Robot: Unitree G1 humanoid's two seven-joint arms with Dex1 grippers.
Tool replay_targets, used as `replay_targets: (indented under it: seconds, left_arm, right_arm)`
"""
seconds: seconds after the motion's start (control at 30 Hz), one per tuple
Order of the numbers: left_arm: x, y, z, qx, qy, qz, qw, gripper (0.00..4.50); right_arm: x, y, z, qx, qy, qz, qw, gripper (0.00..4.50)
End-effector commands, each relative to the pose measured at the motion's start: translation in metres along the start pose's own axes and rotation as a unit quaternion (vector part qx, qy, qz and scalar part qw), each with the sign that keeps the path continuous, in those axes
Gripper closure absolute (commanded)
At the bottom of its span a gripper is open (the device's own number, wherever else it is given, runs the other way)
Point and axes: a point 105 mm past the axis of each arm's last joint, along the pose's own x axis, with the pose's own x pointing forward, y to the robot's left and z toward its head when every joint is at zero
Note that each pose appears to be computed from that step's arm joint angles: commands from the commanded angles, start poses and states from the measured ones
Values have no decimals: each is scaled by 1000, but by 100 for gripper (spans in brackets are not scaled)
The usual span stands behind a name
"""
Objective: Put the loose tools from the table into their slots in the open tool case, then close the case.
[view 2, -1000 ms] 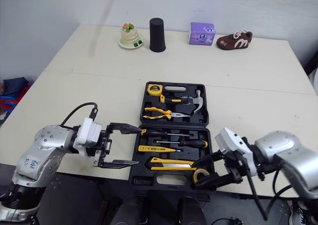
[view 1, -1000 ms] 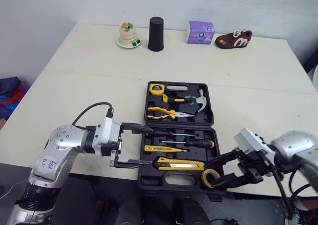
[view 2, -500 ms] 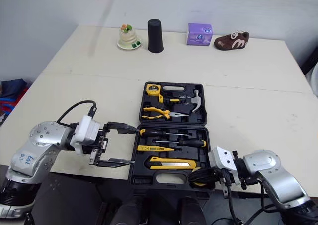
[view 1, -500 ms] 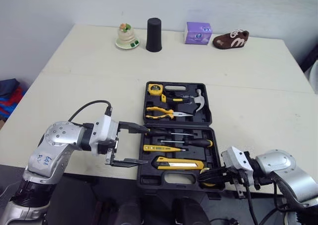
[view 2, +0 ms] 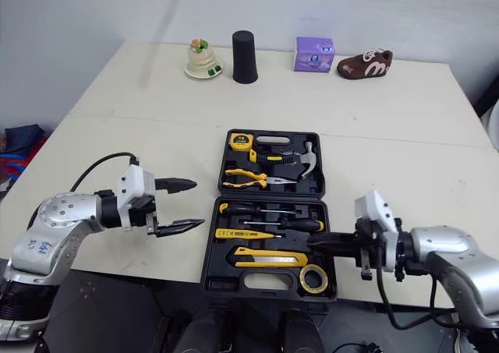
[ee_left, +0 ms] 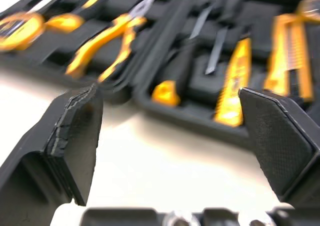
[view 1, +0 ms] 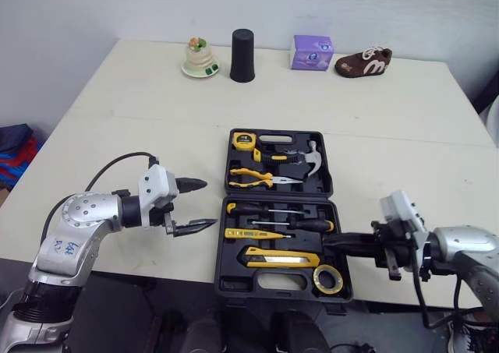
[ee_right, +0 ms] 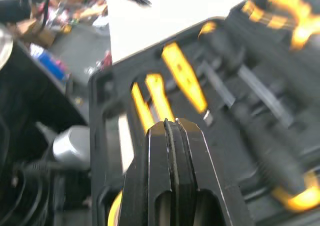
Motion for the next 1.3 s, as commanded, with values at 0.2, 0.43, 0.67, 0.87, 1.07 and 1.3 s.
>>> replay_targets:
  seconds: [0.2,0.43,0.67,0.87,1.07,1.3]
  left_arm:
    - [20,22,-26,-55,76,55,994,391]
    - [52,5,-27,-70,79,7,994,443]
    - [69,5,-23,-62,68,-2,996,443]
    - [90,4,-13,-41,52,-26,997,443]
    - [108,3,-1,-25,31,-42,998,443]
    - [96,25,-16,-48,81,21,995,416]
  right_arm:
    - [-57,-87,-34,-122,94,-225,962,450]
    - [-10,-88,-48,-143,97,-187,967,450]
    - [16,-88,-42,-151,76,-177,970,450]
    - [27,-83,-40,-159,66,-160,972,450]
    - [23,-81,-38,-156,70,-170,971,450]
    - [4,-85,-48,-133,119,-170,969,450]
